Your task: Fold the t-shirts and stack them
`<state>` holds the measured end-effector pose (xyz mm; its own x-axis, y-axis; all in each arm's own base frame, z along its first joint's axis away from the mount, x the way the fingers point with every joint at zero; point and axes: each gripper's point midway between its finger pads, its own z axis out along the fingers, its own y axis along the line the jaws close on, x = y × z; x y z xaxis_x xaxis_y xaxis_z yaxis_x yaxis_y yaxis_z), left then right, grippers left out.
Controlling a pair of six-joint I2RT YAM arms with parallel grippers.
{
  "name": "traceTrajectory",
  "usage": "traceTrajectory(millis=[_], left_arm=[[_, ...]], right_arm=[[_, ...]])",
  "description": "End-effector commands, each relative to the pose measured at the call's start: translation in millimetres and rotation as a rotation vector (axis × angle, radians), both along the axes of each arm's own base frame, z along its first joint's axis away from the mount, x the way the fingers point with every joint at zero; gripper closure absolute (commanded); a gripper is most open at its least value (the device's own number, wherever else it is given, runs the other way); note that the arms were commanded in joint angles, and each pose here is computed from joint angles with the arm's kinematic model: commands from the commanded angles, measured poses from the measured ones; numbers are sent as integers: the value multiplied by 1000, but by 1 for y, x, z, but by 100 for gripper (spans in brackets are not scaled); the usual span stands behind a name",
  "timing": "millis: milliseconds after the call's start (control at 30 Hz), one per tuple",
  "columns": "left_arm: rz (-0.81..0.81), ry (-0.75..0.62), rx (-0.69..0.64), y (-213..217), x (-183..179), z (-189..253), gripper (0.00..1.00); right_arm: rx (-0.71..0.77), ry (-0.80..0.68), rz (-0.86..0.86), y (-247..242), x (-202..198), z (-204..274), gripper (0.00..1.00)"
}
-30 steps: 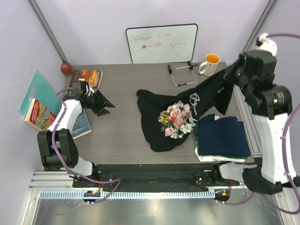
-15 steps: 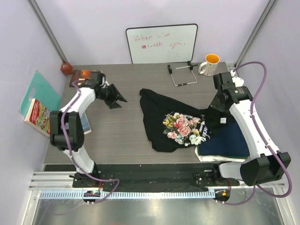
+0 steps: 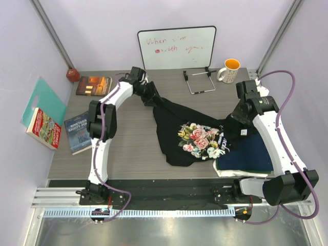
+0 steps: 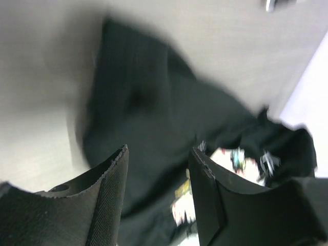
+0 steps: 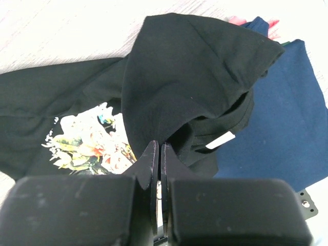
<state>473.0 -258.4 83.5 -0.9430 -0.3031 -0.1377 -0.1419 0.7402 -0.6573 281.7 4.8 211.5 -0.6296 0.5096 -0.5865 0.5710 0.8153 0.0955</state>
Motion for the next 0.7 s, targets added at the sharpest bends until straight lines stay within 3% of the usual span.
traceTrajectory(millis=[0,667], left_arm=[[39,-81,79,12,39,2,48],[71,-50,-8,8,60,-30,47]], right_arm=[[34,-82,17,7,20,21,99],[32,-35,44,1,36,14,99]])
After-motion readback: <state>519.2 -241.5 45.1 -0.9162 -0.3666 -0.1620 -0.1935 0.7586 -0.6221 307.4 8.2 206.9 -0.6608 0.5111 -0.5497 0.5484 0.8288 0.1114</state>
